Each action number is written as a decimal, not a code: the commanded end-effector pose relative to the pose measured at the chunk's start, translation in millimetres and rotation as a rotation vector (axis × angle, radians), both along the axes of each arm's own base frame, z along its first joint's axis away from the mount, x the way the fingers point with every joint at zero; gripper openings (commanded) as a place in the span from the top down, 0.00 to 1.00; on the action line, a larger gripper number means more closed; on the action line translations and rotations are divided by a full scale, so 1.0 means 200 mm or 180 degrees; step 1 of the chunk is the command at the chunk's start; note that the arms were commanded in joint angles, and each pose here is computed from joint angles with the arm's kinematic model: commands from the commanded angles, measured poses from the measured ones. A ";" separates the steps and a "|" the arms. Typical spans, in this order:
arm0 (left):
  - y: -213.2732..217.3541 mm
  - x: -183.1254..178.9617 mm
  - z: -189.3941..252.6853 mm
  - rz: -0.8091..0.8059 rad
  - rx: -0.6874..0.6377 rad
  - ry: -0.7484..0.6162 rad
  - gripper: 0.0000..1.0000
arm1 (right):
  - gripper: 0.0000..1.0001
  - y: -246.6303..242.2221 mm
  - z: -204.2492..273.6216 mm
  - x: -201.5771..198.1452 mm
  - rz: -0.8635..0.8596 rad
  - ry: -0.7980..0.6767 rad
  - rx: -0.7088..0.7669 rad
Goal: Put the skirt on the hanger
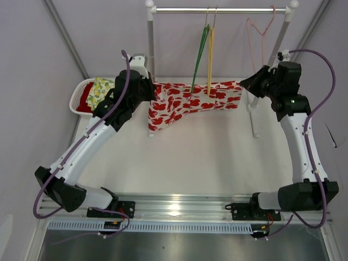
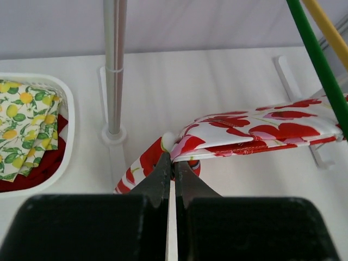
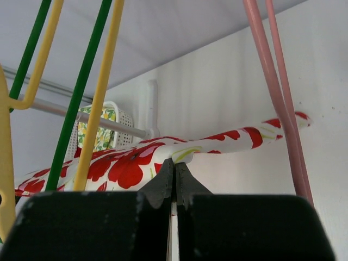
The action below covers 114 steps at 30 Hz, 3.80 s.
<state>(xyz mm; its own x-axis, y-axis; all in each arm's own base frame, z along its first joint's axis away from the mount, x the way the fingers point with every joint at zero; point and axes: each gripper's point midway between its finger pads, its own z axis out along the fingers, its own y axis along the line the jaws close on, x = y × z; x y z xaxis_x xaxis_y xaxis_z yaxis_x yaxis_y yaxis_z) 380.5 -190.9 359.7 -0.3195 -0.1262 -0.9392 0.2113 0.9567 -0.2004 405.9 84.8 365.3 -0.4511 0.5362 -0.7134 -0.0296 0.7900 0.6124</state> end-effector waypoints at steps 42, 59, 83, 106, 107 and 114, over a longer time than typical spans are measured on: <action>-0.28 -0.36 0.24 -0.0587 -0.0249 -0.0456 0.32 | 0.47 -0.16 -0.99 -0.69 -0.0507 0.1156 -0.0122; -0.68 0.27 0.82 -0.0479 -0.0597 -0.1738 0.32 | 0.51 -0.12 -0.89 -0.70 -0.0280 0.0974 -0.0144; -0.80 0.57 0.60 -0.0475 -0.0290 -0.1467 0.44 | 0.53 -0.10 -0.93 -0.70 -0.0161 0.0999 -0.0147; -0.74 0.56 0.72 -0.0410 -0.0121 -0.1694 1.00 | 0.61 -0.11 -0.92 -0.70 -0.0170 0.0956 -0.0211; -0.73 0.55 0.74 -0.0396 -0.0132 -0.1718 1.00 | 0.61 -0.12 -0.92 -0.69 -0.0181 0.0957 -0.0208; -0.67 0.50 0.88 -0.0380 -0.0102 -0.1898 1.00 | 0.62 -0.11 -0.93 -0.70 -0.0166 0.0966 -0.0226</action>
<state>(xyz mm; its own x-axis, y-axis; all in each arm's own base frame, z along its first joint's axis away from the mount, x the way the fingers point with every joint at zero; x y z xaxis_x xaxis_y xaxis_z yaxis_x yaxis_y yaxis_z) 494.3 -346.5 481.9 0.1309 -0.1159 -0.9846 0.4169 0.9075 -0.0514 260.0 62.8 166.3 -0.6450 0.5347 -0.5459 0.2265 0.8161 0.5317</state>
